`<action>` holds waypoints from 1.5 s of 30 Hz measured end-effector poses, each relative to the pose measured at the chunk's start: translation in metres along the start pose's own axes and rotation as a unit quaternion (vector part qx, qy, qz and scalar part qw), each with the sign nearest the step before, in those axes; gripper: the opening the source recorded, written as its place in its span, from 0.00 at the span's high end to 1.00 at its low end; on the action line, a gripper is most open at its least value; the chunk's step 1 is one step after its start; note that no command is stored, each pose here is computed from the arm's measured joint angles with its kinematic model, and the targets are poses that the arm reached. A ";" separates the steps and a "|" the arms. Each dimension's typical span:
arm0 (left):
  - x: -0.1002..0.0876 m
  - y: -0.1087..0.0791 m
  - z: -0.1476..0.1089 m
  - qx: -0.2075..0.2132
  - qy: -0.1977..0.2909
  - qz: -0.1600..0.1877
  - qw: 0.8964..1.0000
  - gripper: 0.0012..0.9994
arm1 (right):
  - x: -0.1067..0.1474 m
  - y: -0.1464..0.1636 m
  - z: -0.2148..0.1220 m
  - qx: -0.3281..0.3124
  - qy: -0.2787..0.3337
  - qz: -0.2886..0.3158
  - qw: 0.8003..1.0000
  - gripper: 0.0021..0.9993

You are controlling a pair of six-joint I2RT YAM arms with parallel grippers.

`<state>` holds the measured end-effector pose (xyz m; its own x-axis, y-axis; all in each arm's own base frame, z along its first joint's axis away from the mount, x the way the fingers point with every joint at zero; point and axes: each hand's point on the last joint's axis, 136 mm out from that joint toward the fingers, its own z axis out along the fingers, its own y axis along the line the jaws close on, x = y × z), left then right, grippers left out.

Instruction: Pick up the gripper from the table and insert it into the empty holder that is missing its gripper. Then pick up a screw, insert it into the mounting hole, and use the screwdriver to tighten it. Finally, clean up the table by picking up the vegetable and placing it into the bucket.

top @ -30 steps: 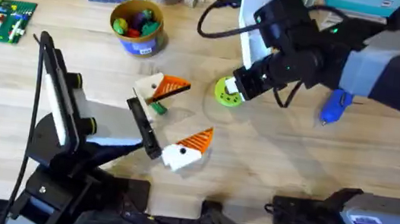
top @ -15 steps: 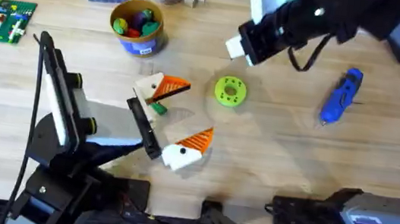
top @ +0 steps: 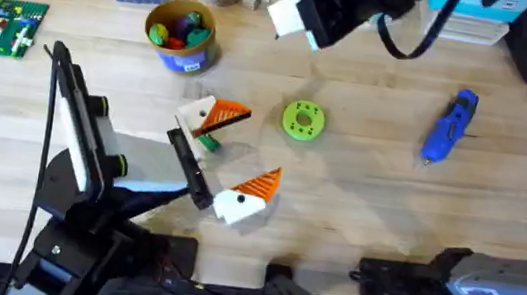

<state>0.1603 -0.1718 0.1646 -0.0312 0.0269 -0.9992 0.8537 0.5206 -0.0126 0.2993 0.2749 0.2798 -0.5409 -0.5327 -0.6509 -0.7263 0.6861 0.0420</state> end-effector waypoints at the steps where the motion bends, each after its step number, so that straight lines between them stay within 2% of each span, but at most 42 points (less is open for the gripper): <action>1: 0.000 0.000 0.000 0.000 0.000 0.000 1.000 0.01 | -0.003 0.006 0.000 -0.005 0.001 -0.006 1.000 1.00; 9: 0.000 0.000 0.000 0.000 0.000 0.000 1.000 0.01 | -0.004 0.053 0.018 -0.043 0.063 -0.047 0.996 1.00; 14: 0.000 0.000 0.000 0.000 0.000 0.000 1.000 0.01 | -0.004 0.080 0.029 -0.063 0.068 -0.082 0.992 1.00; 21: 0.000 0.000 0.000 0.000 0.000 0.000 1.000 0.01 | -0.005 0.110 0.026 -0.086 0.058 -0.136 0.985 1.00; 32: 0.000 0.000 0.000 0.000 0.000 0.000 1.000 0.01 | 0.008 0.121 0.023 -0.095 0.080 -0.156 0.980 1.00; 45: 0.000 0.000 0.000 0.000 0.000 0.000 1.000 0.01 | 0.020 0.132 0.036 -0.102 0.106 -0.165 0.975 1.00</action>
<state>0.1603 -0.1718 0.1645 -0.0314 0.0270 -0.9991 0.8537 0.5206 -0.0128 0.2081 0.3729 0.2450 -0.3229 -0.8132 -0.4841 -0.9335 0.3581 0.0211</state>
